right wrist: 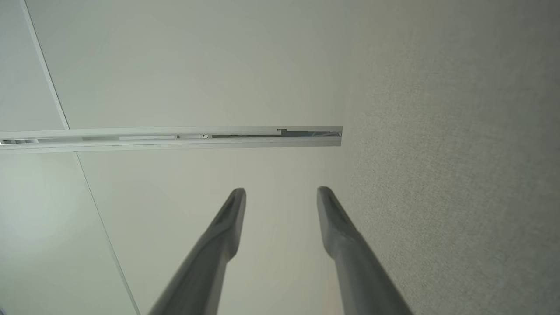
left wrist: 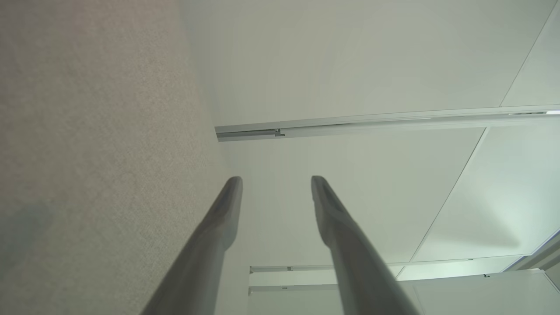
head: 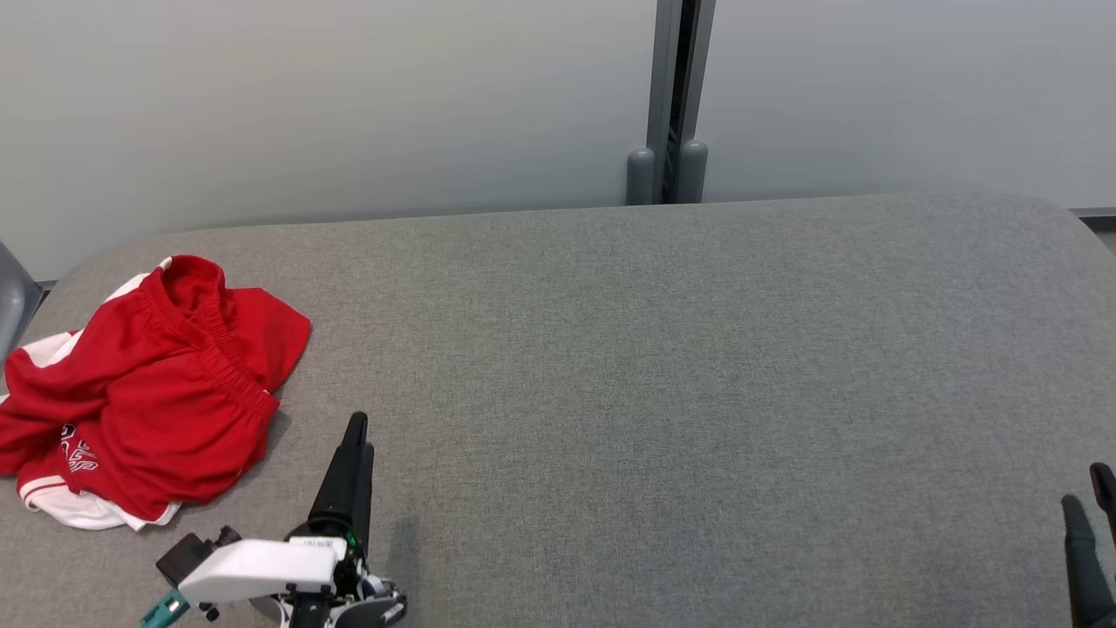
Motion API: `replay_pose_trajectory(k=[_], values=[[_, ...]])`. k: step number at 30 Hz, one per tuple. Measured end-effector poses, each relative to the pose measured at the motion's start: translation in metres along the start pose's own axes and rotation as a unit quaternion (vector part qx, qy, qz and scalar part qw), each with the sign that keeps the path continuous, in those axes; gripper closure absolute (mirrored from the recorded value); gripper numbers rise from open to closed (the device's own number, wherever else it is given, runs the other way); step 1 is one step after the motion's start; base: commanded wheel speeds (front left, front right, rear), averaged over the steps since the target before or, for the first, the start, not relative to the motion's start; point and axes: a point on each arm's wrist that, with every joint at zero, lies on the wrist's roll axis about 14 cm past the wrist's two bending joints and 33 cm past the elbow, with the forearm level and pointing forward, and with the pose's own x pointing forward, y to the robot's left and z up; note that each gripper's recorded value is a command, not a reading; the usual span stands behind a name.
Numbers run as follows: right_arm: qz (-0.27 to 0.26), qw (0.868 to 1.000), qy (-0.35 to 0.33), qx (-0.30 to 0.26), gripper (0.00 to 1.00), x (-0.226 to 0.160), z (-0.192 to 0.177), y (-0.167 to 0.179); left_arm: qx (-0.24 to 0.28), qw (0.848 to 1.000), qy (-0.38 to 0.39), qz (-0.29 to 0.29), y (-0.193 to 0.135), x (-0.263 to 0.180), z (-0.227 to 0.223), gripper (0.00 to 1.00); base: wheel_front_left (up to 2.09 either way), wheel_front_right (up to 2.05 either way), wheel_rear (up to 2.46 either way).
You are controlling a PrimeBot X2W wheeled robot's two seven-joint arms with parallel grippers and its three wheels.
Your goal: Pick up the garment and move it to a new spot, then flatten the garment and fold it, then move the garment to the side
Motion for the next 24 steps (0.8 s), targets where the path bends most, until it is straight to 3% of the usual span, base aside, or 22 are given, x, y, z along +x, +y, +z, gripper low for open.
replay_pose_trajectory(k=[12, 24], values=[[-0.015, 1.000, -0.006, -0.024, 0.00, -0.001, -0.006, -0.010, 0.010, 1.000, -0.022, 0.008, 0.006, -0.006, 0.009, 0.00, 0.00, 0.00, 0.00], [0.000, 0.992, -0.011, -0.127, 0.00, 0.011, -0.010, 0.002, 0.059, 0.996, -0.069, 0.003, 0.002, -0.009, 0.036, 0.00, 0.00, 0.00, 0.00]])
